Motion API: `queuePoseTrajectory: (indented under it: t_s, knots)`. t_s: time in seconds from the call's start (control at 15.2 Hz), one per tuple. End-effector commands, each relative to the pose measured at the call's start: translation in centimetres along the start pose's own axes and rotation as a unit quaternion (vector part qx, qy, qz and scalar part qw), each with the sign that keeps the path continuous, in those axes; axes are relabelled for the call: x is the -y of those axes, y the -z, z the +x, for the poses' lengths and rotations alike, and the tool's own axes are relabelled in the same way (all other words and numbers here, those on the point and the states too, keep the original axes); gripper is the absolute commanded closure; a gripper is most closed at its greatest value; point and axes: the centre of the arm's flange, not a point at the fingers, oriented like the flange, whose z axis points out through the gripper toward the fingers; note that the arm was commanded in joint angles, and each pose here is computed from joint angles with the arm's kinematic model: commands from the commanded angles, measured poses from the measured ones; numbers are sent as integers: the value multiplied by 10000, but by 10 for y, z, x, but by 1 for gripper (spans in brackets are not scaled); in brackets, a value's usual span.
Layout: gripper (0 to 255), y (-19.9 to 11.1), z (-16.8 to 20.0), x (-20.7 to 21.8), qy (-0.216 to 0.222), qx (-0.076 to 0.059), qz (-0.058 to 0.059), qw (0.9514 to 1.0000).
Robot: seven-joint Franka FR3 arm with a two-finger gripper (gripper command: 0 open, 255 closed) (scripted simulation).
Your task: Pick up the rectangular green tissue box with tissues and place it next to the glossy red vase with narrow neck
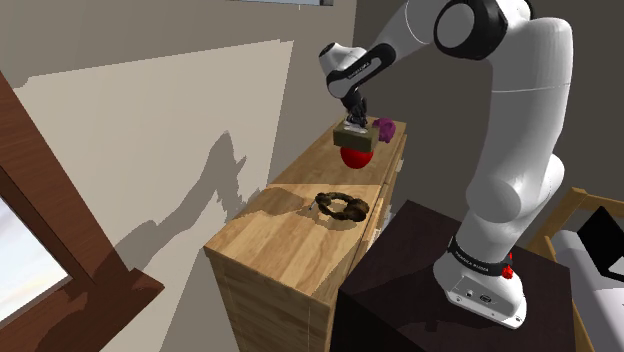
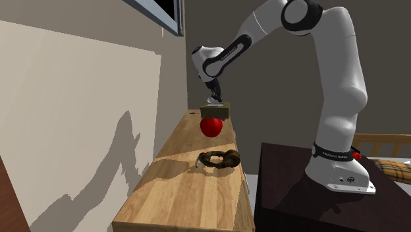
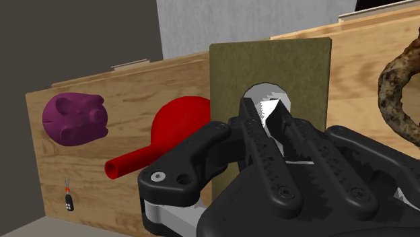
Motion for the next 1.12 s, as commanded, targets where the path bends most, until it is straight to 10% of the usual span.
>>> queuePoseTrajectory:
  t_s: [0.0, 1.06]
  knots:
    - [255, -9, 3, 5, -1, -2, 0, 10000]
    - [255, -80, 26, 45, -1, -2, 0, 10000]
